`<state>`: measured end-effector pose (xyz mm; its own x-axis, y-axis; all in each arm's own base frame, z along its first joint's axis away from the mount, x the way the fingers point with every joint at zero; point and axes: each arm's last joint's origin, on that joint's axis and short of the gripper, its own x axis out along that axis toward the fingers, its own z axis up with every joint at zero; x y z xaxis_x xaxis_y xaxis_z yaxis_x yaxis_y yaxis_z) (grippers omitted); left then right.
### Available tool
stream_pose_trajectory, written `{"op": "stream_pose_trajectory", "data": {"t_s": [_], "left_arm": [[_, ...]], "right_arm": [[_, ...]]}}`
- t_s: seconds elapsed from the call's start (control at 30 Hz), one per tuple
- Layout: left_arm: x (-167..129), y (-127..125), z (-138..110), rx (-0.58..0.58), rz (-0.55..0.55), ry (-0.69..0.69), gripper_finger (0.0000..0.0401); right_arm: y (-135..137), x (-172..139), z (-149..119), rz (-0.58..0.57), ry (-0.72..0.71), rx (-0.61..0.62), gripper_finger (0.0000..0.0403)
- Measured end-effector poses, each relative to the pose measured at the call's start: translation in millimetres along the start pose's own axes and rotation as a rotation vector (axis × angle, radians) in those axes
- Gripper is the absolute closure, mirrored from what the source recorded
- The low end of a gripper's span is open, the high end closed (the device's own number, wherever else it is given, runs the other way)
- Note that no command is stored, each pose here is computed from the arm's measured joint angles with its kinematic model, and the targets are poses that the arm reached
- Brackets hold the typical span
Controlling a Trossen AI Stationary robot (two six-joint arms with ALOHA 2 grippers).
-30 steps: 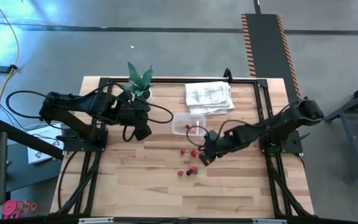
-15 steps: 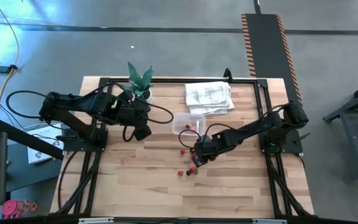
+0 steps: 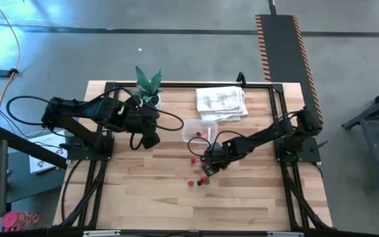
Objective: Pick and placing Produce into tupperware
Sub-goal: Put the strawberry into the transparent bin
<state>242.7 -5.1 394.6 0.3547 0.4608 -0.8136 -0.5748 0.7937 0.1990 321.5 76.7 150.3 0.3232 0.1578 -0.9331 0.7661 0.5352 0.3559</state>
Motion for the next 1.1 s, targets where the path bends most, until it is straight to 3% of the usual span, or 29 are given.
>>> {"op": "stream_pose_trajectory", "data": {"t_s": [0.23,0.33,0.47,0.6,0.77,1.1], "left_arm": [[0.0,0.0,0.0,0.000,0.000,0.000,0.0255],[0.1,0.0,0.0,0.000,0.000,0.000,0.0255],[0.0,0.1,0.0,-0.001,0.000,0.000,0.0255],[0.0,0.0,0.0,-0.001,0.000,0.000,0.0255],[0.0,0.1,0.0,-0.001,0.000,0.000,0.0255],[0.0,-0.2,0.4,-0.006,-0.002,-0.004,0.0255]], "right_arm": [[-0.5,5.9,0.7,-0.009,-0.006,0.001,0.0272],[-0.3,5.9,0.6,-0.005,0.002,0.001,0.0304],[1.5,5.9,0.6,0.018,0.015,-0.003,0.0381],[4.7,-0.9,0.7,0.042,0.022,-0.001,0.0391],[25.5,-39.2,8.5,0.087,-0.067,-0.055,0.0399],[44.5,-121.7,54.4,-0.063,-0.288,-0.258,0.0402]]}}
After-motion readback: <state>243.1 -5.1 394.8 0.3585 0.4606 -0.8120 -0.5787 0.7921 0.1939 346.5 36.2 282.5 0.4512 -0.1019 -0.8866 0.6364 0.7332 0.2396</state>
